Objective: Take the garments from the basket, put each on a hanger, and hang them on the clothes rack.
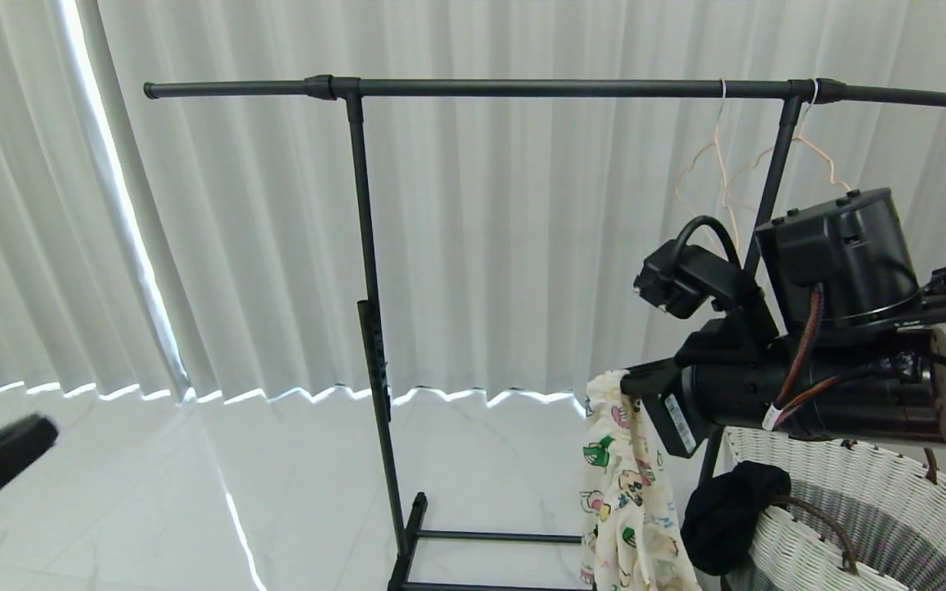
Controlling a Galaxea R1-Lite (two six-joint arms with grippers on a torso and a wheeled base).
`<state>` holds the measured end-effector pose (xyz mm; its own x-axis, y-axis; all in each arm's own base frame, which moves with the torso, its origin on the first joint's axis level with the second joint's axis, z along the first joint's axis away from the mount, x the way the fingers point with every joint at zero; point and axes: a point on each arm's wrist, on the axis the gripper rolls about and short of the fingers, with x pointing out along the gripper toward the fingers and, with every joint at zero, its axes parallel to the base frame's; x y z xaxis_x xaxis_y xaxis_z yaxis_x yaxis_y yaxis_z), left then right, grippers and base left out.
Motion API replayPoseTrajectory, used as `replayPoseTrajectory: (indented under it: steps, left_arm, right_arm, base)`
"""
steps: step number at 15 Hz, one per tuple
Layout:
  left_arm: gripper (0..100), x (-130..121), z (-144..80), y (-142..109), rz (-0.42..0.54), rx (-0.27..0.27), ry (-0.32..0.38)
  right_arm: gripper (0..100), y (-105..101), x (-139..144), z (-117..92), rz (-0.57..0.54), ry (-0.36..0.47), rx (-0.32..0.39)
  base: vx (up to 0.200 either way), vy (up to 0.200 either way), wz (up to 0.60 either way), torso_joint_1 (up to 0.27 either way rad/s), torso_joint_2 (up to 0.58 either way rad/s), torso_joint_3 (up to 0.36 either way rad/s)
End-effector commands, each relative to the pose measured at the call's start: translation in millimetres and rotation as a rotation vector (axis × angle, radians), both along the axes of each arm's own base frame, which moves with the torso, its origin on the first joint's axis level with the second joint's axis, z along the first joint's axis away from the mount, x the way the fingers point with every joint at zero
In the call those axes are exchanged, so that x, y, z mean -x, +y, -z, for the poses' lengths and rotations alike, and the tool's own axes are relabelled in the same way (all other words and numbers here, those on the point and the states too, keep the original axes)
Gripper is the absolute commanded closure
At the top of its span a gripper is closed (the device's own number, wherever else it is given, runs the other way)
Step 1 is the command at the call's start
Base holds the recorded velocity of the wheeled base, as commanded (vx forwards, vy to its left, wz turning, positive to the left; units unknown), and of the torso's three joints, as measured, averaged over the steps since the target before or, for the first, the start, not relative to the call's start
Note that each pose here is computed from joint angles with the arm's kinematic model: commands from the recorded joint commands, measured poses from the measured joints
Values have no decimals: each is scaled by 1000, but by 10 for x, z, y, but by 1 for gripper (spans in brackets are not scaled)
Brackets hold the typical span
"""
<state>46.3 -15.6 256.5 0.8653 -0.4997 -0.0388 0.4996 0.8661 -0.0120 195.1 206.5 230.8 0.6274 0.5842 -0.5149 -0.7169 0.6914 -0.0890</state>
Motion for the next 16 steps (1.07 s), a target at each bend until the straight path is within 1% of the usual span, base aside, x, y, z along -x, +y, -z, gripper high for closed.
replayPoseTrajectory:
  steps: [1, 3, 5, 8, 11, 13, 14, 15, 16]
  left_arm:
    - [0, -843, -212, -566, 243, -45, 192]
    - [0, -1101, 60, -788, 218, -101, 334]
    - [0, -1270, 286, -886, 212, -146, 432]
    - [0, -1320, 488, -1004, 246, -189, 509]
    - [0, -1280, 636, -1113, 301, -226, 561]
    - [0, -1291, 707, -1217, 334, -247, 584]
    - [0, -1352, 767, -1271, 337, -251, 590]
    - [0, -1425, 819, -1321, 336, -247, 583]
    - [0, -1425, 819, -1321, 336, -247, 583]
  right_arm:
    - [100, 97, -69, -130, -5, -32, -33]
    - [100, 202, -167, -223, -4, -57, -62]
    - [100, 375, -197, -324, -33, -83, -93]
    - [100, 610, -282, -414, -59, -111, -127]
    - [100, 802, -331, -454, -82, -129, -151]
    - [100, 844, -336, -461, -88, -132, -156]
    - [100, 847, -331, -461, -90, -132, -156]
    - [100, 844, -329, -467, -90, -133, -157]
    - [100, 844, -329, -467, -90, -133, -157]
  base:
    - [0, 0, 0, 0, 0, 0]
    - [0, 0, 0, 0, 0, 0]
    - [0, 0, 0, 0, 0, 0]
    - [0, 0, 0, 0, 0, 0]
    - [0, 0, 0, 0, 0, 0]
    - [0, 0, 0, 0, 0, 0]
    - [0, 0, 0, 0, 0, 0]
    - [0, 0, 0, 0, 0, 0]
    - [0, 0, 0, 0, 0, 0]
